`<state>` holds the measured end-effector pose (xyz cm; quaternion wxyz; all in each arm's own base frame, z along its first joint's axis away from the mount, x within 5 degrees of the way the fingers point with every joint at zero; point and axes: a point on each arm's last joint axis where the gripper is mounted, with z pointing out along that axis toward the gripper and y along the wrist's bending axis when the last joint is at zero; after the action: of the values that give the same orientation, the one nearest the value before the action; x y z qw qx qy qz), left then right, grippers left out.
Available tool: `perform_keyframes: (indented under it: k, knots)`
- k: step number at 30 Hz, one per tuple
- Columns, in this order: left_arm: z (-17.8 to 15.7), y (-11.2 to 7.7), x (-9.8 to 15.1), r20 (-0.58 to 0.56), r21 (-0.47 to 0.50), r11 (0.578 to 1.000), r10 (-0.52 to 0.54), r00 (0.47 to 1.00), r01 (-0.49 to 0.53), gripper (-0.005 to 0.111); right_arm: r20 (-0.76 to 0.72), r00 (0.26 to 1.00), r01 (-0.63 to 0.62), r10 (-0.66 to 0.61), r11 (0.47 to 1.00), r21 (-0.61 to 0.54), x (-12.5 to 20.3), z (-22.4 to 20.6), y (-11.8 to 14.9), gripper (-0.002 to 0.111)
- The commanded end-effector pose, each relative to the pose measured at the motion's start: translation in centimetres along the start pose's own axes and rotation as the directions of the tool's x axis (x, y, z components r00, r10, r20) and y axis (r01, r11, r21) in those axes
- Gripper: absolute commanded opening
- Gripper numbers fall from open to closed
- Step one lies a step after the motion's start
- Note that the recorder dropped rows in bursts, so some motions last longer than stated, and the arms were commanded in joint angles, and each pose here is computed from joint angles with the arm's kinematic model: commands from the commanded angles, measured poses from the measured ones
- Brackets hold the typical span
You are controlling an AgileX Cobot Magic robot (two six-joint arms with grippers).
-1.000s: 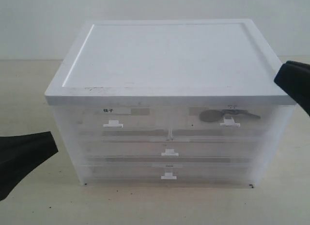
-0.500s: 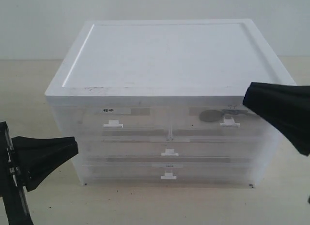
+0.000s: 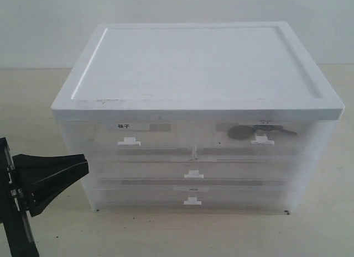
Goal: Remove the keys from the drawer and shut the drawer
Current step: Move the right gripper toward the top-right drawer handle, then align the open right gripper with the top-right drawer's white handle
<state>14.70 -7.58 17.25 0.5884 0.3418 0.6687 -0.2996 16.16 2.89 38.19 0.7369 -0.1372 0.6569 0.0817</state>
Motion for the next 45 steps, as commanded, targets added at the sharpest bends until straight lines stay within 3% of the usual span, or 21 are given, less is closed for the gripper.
perform_keyframes:
  k: [1, 5, 7, 11, 16, 19, 25, 28, 29, 33, 34, 36, 37, 40, 41, 43, 45]
  knots:
    - [0.1, 0.0, -0.2, 0.014, -0.001, 1.0, 0.008, 1.0, -0.008, 0.005, -0.091, 0.995, -0.003, 0.034, 0.947, 0.321, 0.7, -1.1, -2.7, 0.0]
    - [0.1, 0.0, -0.2, 0.014, -0.001, 1.0, 0.008, 1.0, -0.008, 0.005, -0.147, 0.989, 0.085, -0.032, 0.927, 0.365, 1.3, -1.4, -3.2, 0.0]
    - [0.1, 0.0, -0.2, 0.014, -0.001, 1.0, 0.008, 1.0, -0.008, 0.005, -0.228, 0.971, 0.169, -0.07, 0.876, 0.451, 1.6, -1.9, -4.1, 0.0]
    - [0.1, 0.0, -0.2, 0.014, -0.001, 1.0, 0.008, 1.0, -0.008, 0.005, -0.458, 0.889, 0.263, -0.005, 0.824, 0.501, 1.8, -2.2, -4.5, 0.0]
    - [0.1, 0.0, -0.2, 0.014, -0.001, 1.0, 0.008, 1.0, -0.008, 0.005, -0.674, 0.738, 0.244, 0.032, 0.919, 0.311, 1.0, -1.7, -2.1, 0.0]
    - [0.1, -0.1, -0.1, 0.011, 0.008, 1.0, 0.012, 1.0, -0.012, 0.005, -0.747, 0.663, 0.228, -0.037, 0.961, 0.155, 1.0, -2.2, -0.6, 0.0]
    - [0.1, -0.1, -0.1, 0.011, 0.007, 1.0, 0.007, 1.0, -0.007, 0.005, -0.726, 0.679, 0.006, -0.109, 0.99, -0.144, 0.8, -3.0, 3.2, 0.0]
    - [0.1, -0.2, -0.1, 0.007, 0.019, 1.0, 0.012, 1.0, -0.012, 0.005, -0.693, 0.696, -0.095, -0.188, 0.932, -0.349, 1.5, -3.1, 5.5, 0.0]
    - [0.1, -0.2, -0.1, 0.006, 0.024, 1.0, 0.01, 1.0, -0.01, 0.005, -0.65, 0.72, -0.122, -0.244, 0.877, -0.465, 2.6, -3.1, 6.8, 0.004]
    - [0.1, -0.2, -0.1, 0.005, 0.026, 1.0, 0.007, 1.0, -0.007, 0.005, -0.555, 0.752, -0.051, -0.356, 0.808, -0.587, 4.3, -2.8, 7.8, 0.025]
    - [0.1, -0.2, -0.1, 0.005, 0.026, 1.0, 0.007, 1.0, -0.007, 0.005, -0.503, 0.757, 0.011, -0.418, 0.777, -0.63, 4.9, -2.8, 8.0, 0.036]
    - [0.1, -0.2, -0.1, 0.005, 0.026, 1.0, 0.007, 1.0, -0.007, 0.005, -0.376, 0.727, 0.133, -0.574, 0.655, -0.744, 5.9, -3.2, 8.5, 0.041]
    - [0.1, -0.2, -0.1, 0.006, 0.022, 1.0, 0.006, 1.0, -0.006, 0.005, -0.29, 0.712, 0.185, -0.639, 0.569, -0.801, 6.4, -3.6, 9.2, 0.041]
    - [0.1, -0.2, -0.1, 0.006, 0.022, 1.0, 0.006, 1.0, -0.006, 0.005, -0.188, 0.681, 0.277, -0.708, 0.486, -0.829, 7.5, -3.9, 10.0, 0.041]
    - [0.1, -0.2, -0.1, 0.006, 0.022, 1.0, 0.006, 1.0, -0.006, 0.005, -0.159, 0.62, 0.345, -0.768, 0.449, -0.824, 8.5, -3.9, 9.8, 0.041]
    - [0.1, -0.2, -0.1, 0.006, 0.022, 1.0, 0.006, 1.0, -0.006, 0.005, -0.168, 0.548, 0.407, -0.819, 0.437, -0.802, 9.5, -3.9, 9.5, 0.041]
    - [0.1, -0.2, -0.1, 0.006, 0.022, 1.0, 0.006, 1.0, -0.006, 0.005, -0.147, 0.529, 0.47, -0.836, 0.433, -0.769, 9.8, -3.8, 9.6, 0.041]
